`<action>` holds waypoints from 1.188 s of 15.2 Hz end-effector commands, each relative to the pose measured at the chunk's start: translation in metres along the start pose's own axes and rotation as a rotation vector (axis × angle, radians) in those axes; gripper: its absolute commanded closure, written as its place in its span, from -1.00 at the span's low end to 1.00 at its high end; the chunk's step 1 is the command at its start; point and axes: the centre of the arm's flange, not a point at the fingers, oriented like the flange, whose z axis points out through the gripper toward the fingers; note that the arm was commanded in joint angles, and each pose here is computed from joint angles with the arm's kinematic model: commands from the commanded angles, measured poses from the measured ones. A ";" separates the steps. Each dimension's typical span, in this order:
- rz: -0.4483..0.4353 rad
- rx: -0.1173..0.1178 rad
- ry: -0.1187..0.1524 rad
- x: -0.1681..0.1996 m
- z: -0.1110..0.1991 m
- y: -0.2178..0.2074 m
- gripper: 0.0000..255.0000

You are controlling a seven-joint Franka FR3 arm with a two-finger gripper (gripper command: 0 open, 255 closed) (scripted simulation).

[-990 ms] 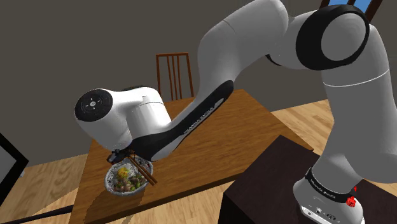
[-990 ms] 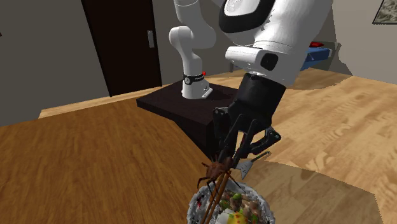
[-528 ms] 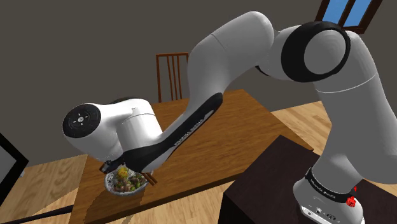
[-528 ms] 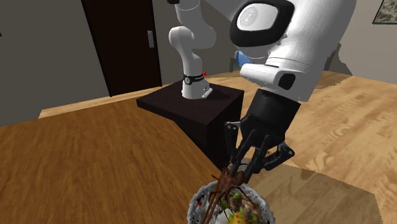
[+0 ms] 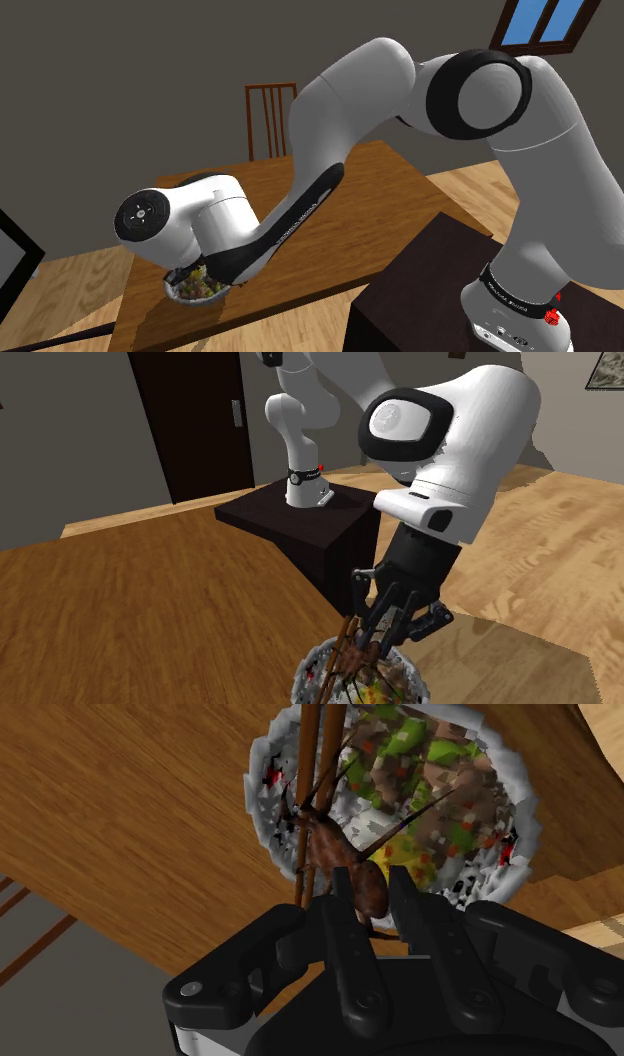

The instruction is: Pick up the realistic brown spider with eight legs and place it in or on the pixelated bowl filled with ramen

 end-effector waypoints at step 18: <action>0.000 0.000 0.000 -0.006 -0.010 -0.005 -1.00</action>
